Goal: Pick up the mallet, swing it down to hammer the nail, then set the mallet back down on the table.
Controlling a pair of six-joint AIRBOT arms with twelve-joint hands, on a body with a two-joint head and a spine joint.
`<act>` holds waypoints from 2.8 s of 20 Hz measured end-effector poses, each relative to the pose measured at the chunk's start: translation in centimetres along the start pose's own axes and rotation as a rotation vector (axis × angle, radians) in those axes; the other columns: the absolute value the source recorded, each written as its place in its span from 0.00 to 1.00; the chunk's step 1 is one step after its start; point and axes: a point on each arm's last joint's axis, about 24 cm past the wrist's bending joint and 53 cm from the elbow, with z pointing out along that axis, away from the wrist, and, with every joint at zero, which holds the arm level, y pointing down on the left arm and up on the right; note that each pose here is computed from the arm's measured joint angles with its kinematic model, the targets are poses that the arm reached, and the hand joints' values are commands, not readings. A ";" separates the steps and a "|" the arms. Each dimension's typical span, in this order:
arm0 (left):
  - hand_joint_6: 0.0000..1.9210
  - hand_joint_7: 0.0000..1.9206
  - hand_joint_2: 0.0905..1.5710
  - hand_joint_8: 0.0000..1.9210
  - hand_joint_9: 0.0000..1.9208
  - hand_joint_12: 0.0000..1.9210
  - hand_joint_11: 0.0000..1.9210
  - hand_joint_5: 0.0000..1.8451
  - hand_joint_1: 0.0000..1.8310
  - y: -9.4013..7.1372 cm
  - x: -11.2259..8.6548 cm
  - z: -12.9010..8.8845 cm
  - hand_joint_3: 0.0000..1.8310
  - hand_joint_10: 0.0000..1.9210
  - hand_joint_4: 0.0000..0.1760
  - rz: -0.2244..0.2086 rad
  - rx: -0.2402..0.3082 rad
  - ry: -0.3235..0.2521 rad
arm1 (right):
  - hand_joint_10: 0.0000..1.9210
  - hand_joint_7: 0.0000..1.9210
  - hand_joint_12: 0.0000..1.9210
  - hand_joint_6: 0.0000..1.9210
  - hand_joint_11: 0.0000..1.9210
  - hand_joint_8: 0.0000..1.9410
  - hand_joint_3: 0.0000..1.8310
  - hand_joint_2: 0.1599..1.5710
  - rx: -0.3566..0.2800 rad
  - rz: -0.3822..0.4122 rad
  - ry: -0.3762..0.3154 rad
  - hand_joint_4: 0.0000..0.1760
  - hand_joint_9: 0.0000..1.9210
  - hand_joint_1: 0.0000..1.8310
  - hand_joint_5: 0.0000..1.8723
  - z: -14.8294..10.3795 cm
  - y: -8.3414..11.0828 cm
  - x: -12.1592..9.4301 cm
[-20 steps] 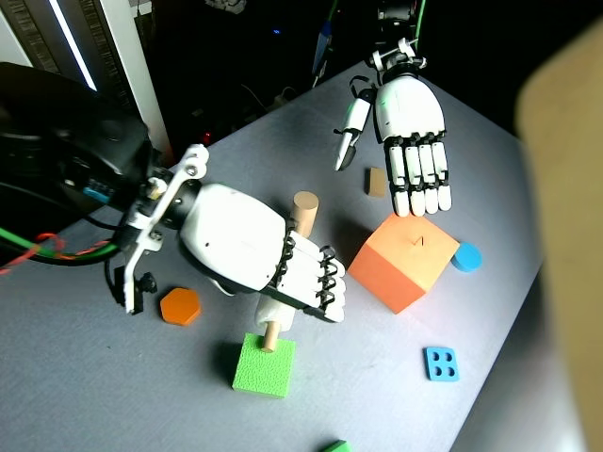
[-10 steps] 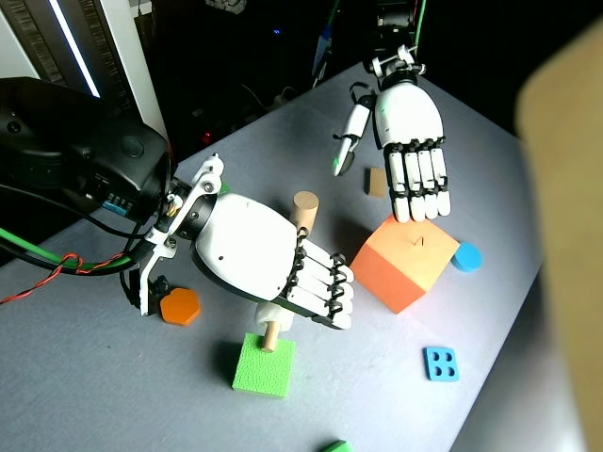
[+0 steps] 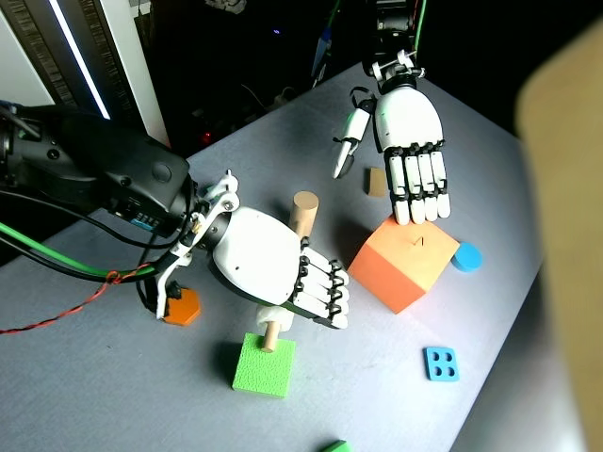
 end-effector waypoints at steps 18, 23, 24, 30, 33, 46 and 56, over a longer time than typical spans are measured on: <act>0.00 0.00 0.73 0.00 0.00 0.00 0.00 0.03 0.00 0.3 0.4 0.0 0.00 0.00 0.00 -0.020 -0.013 0.010 | 0.00 0.00 0.19 0.00 0.00 0.00 0.00 0.61 0.003 -0.002 0.015 0.00 0.00 0.72 0.01 1.9 -0.1 0.9; 0.00 0.00 0.73 0.00 0.00 0.00 0.00 0.02 0.00 0.3 0.5 0.0 0.00 0.00 0.00 -0.021 -0.015 0.012 | 0.01 0.04 0.33 0.00 0.00 0.00 0.00 0.59 0.009 0.000 0.011 0.00 0.04 0.70 0.05 2.1 -0.5 0.6; 0.00 0.00 0.73 0.00 0.00 0.00 0.00 0.02 0.00 0.3 0.5 0.0 0.00 0.00 0.00 -0.021 -0.016 0.013 | 0.01 0.06 0.36 0.00 0.00 0.00 0.00 0.58 0.012 -0.001 0.011 0.00 0.06 0.70 0.06 2.2 -0.5 0.6; 0.00 0.01 0.73 0.00 0.00 0.00 0.00 0.03 0.00 0.4 0.6 0.0 0.00 0.00 0.00 -0.017 -0.016 0.018 | 0.01 0.10 0.46 0.01 0.00 0.01 0.00 0.58 -0.003 -0.001 0.016 0.00 0.10 0.73 0.10 2.3 0.0 0.8; 0.00 0.00 0.73 0.00 0.00 0.00 0.00 0.02 0.00 0.4 0.6 0.0 0.00 0.00 0.00 -0.017 -0.016 0.018 | 0.02 0.21 0.55 0.01 0.01 0.01 0.00 0.58 -0.001 -0.001 0.015 0.00 0.20 0.72 0.18 2.3 0.0 0.8; 0.00 0.01 0.73 0.00 0.00 0.00 0.00 0.02 0.00 0.3 0.7 0.1 0.00 0.00 0.00 -0.018 -0.014 0.020 | 1.00 0.32 1.00 0.80 0.40 1.00 0.01 0.77 -0.003 -0.001 0.017 0.00 0.39 0.58 0.34 2.3 0.0 0.9; 0.00 0.03 0.74 0.00 0.01 0.00 0.00 0.04 0.00 0.2 0.6 0.1 0.00 0.00 0.00 -0.018 -0.012 0.017 | 1.00 0.66 1.00 1.00 0.78 1.00 0.00 0.97 -0.012 -0.003 0.017 0.00 0.73 0.25 0.52 1.9 0.0 0.8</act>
